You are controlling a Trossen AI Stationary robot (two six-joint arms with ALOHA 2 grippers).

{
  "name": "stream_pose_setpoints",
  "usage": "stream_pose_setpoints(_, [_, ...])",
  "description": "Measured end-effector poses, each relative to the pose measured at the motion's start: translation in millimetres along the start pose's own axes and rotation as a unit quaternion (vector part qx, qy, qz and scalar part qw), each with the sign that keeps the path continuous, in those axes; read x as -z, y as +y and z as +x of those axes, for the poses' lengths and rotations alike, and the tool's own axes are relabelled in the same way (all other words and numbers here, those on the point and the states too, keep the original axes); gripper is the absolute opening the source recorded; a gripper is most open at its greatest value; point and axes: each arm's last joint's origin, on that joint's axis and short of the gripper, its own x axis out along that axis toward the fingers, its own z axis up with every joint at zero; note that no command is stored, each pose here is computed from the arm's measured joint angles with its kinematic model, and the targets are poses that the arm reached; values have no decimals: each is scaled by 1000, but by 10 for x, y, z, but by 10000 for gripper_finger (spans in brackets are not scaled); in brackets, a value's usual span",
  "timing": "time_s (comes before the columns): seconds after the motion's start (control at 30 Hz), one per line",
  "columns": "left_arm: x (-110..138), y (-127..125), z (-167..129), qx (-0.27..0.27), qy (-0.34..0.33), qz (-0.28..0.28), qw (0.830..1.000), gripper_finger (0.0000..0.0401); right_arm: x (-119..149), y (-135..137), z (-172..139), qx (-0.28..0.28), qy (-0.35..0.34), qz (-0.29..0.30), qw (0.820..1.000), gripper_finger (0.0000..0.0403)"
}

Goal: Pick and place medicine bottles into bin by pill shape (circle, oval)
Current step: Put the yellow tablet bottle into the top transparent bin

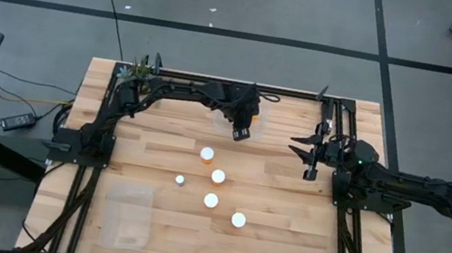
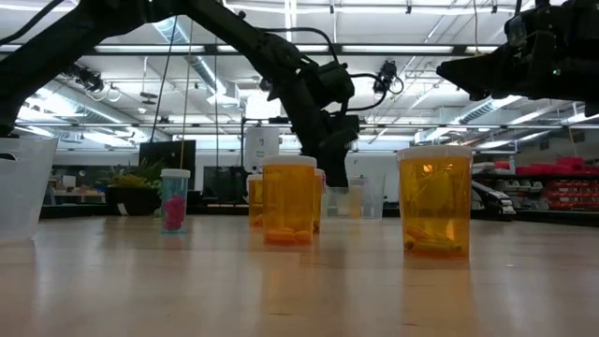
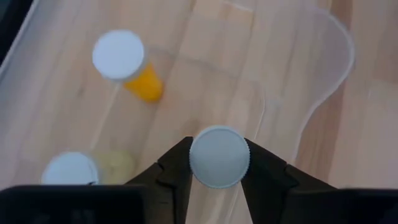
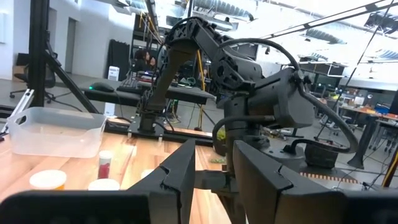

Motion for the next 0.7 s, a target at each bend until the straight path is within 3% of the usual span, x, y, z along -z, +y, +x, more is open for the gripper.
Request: stream_pose_setpoints(0.7, [27, -5, -9, 0, 15, 2, 1000, 201, 4, 1, 0, 0, 2, 0, 1000, 115])
